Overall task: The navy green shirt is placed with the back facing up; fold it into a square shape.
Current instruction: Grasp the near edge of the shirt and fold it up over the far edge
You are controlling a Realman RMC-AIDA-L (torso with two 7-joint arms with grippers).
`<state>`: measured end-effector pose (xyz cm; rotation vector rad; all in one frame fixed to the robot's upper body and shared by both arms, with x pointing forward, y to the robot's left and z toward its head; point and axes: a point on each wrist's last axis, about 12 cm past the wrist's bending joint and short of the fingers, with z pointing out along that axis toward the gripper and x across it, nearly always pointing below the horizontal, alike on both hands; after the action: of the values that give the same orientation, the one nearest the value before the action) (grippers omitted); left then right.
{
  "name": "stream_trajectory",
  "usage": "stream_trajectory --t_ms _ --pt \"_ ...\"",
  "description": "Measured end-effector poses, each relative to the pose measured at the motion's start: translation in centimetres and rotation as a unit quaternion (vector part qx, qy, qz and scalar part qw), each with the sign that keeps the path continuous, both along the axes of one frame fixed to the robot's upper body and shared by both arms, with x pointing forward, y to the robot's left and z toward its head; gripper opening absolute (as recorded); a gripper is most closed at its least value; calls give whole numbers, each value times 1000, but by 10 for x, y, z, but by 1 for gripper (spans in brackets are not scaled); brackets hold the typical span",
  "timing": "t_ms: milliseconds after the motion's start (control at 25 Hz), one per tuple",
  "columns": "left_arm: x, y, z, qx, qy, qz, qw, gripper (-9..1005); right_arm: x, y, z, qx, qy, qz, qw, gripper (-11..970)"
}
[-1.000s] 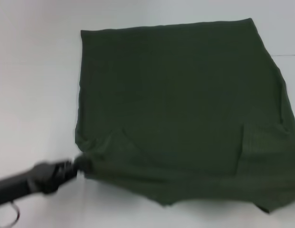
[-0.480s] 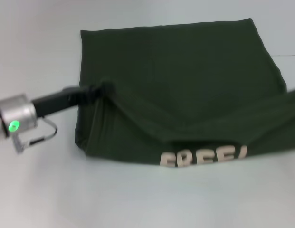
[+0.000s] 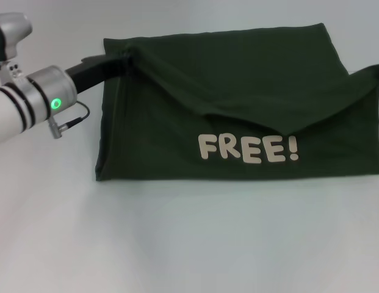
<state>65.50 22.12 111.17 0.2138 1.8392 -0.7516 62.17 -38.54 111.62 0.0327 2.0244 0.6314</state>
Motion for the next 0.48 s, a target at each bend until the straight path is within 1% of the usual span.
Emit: stream_trajectory --t_ms 200,480 --pt "3 -13 -10 18 -7 27 999 71 9 11 -12 -27 3 -21 999 47" --pt "-5 -21 -33 39 -1 58 998 70 10 25 -35 -62 2 -50 997 47"
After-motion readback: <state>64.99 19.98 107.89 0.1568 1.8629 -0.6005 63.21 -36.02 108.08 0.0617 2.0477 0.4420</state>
